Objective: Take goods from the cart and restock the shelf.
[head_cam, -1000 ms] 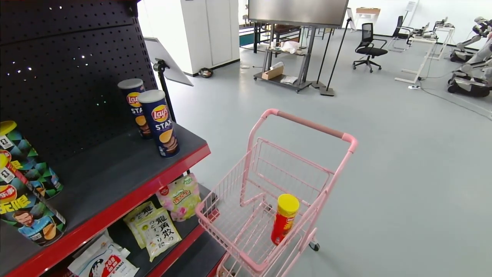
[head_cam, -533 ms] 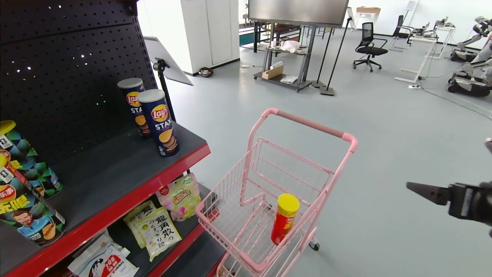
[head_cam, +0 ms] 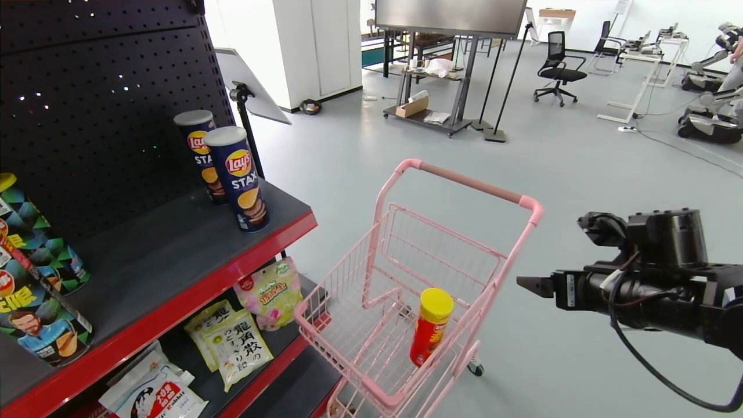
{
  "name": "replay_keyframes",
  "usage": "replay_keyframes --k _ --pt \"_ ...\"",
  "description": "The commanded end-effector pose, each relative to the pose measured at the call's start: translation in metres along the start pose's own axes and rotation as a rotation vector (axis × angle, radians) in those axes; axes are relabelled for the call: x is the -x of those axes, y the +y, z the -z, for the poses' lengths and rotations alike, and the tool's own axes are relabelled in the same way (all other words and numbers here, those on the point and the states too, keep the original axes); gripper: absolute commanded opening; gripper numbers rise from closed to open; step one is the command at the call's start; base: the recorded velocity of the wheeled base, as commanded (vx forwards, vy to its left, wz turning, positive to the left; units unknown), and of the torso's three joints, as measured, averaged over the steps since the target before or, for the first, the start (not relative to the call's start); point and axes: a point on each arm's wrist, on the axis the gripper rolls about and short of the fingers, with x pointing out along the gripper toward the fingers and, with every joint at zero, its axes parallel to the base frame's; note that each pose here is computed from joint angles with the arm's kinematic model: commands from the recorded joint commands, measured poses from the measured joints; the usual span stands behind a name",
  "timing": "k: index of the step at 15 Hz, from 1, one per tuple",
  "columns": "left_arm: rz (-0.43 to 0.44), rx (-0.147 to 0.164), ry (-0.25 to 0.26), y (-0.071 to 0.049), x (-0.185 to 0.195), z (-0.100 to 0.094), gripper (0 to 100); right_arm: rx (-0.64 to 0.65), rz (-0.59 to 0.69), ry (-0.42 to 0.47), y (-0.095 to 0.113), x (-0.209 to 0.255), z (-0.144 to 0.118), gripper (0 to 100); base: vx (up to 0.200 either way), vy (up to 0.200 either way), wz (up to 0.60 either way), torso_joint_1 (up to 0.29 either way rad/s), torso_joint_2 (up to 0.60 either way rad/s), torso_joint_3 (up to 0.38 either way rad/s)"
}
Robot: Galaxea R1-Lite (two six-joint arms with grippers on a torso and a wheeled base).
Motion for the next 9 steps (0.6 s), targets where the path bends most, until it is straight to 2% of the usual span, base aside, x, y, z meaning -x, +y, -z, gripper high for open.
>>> replay_keyframes --k 1,9 --pt "0.0 0.0 0.001 0.0 0.0 0.0 100 0.037 -0.03 0.067 0.012 -0.019 0.015 100 0.0 0.0 0.0 -0.144 0.34 0.188" --pt "0.0 0.0 0.001 0.0 0.0 0.0 100 0.115 -0.083 0.044 0.048 -0.045 0.024 100 0.0 0.0 0.0 -0.143 0.35 0.204"
